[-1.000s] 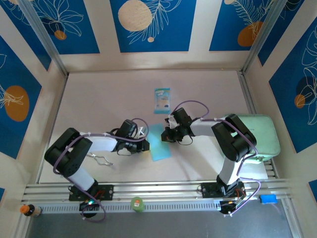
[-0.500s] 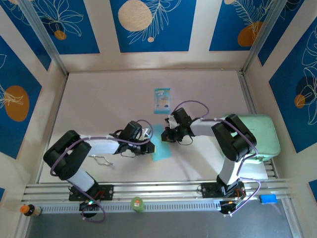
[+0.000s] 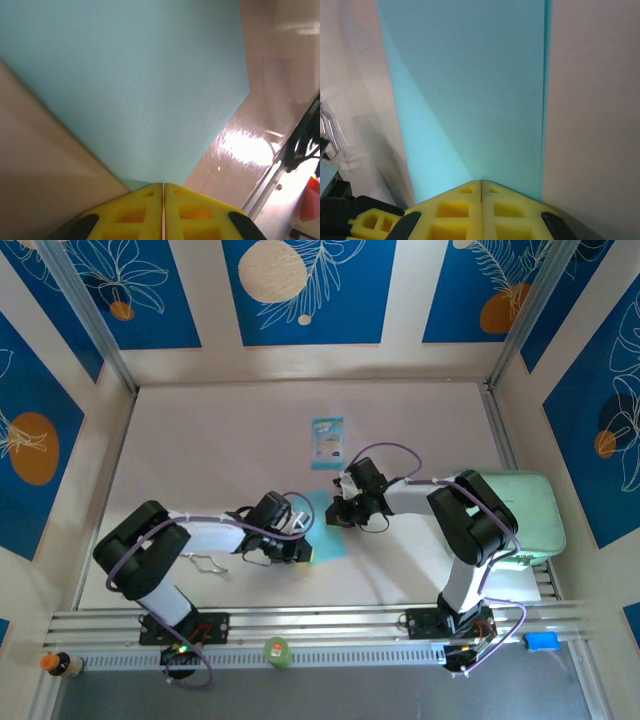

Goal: Fold a paper plane with a square sheet of paper (pick it up from the middle)
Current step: First fold the square sheet of paper in half at the center of the table, then fold the triangle a second time at the center of the table.

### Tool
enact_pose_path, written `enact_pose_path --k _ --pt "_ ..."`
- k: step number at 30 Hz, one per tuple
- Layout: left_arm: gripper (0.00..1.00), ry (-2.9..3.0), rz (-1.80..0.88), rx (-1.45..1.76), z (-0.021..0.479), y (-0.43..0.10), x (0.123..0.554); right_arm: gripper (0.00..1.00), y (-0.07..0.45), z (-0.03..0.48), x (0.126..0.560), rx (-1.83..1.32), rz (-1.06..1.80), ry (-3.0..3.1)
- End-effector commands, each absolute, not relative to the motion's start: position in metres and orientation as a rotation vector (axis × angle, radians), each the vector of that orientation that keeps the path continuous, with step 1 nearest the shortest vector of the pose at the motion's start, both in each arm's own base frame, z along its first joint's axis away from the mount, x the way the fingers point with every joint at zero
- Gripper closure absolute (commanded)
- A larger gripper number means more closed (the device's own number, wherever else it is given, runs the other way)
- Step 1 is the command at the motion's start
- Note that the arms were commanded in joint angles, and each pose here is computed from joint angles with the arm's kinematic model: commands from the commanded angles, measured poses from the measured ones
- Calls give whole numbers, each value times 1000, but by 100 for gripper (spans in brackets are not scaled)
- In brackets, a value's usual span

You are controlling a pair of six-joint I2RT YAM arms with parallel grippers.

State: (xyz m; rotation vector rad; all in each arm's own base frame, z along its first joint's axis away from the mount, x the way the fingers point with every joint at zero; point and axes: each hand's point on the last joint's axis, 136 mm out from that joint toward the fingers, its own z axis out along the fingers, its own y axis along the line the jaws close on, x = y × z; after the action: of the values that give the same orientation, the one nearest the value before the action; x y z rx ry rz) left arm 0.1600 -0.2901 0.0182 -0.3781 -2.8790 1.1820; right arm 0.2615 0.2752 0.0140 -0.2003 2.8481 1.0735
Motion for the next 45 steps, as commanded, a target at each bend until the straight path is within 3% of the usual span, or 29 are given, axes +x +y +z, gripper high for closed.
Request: enact_pose_path --k 1,8,10,14,17,31,45 --pt "89 -2882 1114 -510 26 -287 148 100 247 -18 240 -113 878 3006" --pt "90 -3129 1086 -485 68 -280 186 98 271 19 249 -239 1050 2888" --pt "91 -3197 1128 -352 82 -273 206 90 278 42 252 -267 1114 2827" --pt "90 -3172 1463 -43 121 -269 257 69 274 82 263 -214 1095 2749" --pt "90 -3156 1523 46 128 -270 287 66 255 90 264 -123 1026 2753" --pt "89 -3072 1454 25 74 -290 347 63 235 68 211 130 1205 2833" --pt "89 -3038 1309 87 11 -276 334 62 243 42 186 124 1209 2964"
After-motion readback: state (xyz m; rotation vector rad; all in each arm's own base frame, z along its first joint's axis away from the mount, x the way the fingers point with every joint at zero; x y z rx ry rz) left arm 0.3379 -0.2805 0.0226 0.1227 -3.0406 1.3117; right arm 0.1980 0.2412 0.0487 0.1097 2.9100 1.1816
